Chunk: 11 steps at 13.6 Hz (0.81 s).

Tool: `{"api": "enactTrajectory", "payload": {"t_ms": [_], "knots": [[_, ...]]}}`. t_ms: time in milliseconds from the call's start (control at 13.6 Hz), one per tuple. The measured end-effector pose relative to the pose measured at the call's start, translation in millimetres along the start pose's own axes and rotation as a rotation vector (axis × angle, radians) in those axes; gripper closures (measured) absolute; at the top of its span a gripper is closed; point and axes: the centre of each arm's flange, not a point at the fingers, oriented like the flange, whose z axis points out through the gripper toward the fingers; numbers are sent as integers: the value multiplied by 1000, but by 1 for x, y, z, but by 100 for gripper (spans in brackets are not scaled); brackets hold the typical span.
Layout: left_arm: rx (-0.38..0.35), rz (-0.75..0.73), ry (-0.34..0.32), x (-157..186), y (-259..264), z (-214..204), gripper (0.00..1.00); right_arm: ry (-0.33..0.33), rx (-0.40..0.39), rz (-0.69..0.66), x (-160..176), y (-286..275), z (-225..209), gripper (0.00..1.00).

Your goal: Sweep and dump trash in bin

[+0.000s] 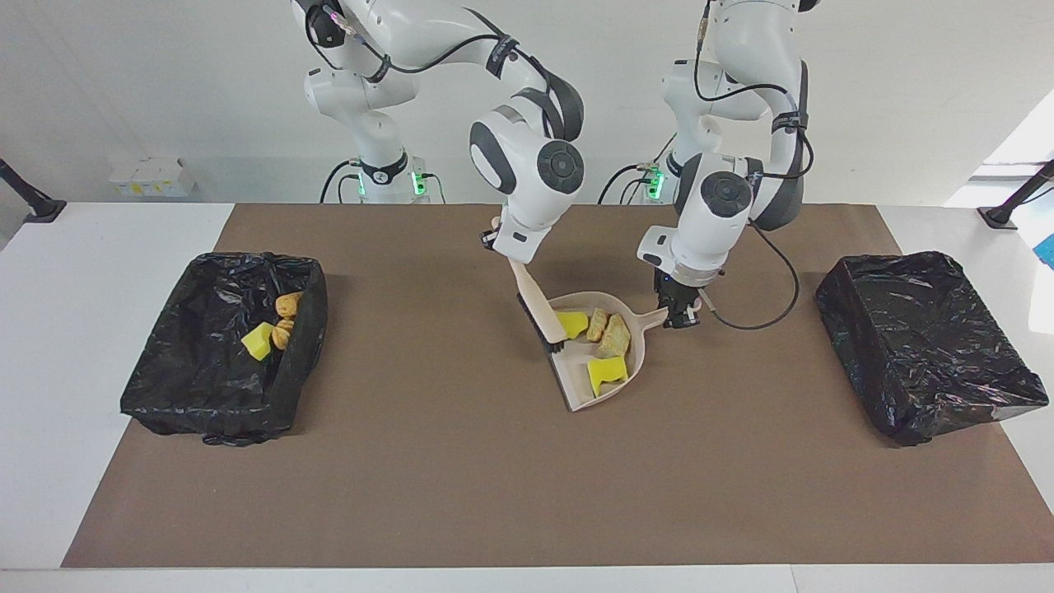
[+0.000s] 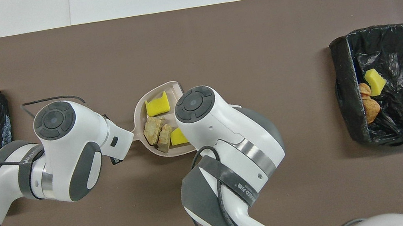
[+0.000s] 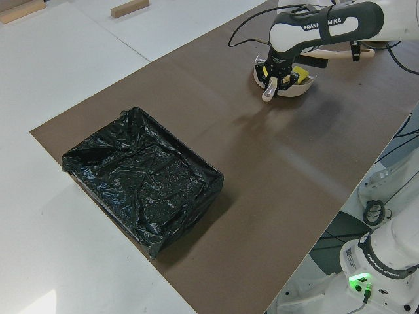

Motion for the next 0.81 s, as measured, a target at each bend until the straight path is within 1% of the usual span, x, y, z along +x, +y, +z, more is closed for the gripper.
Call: {"api": "enactTrajectory", "payload": {"t_ms": [220,441,588,808], "knots": [[6,5,10,-7,-6,-1,68,3,38,5,2,1,2,74],[21,24,36,-31,-26,-14,68,9,40,24,-1,2,-1,74],[29,20,46,-51,-43,-37,68,26,46,90,-9,2,-12,74],[35,-7,57,-81,-69,-86,68,3,120,248,-28,-21,-18,74]]}}
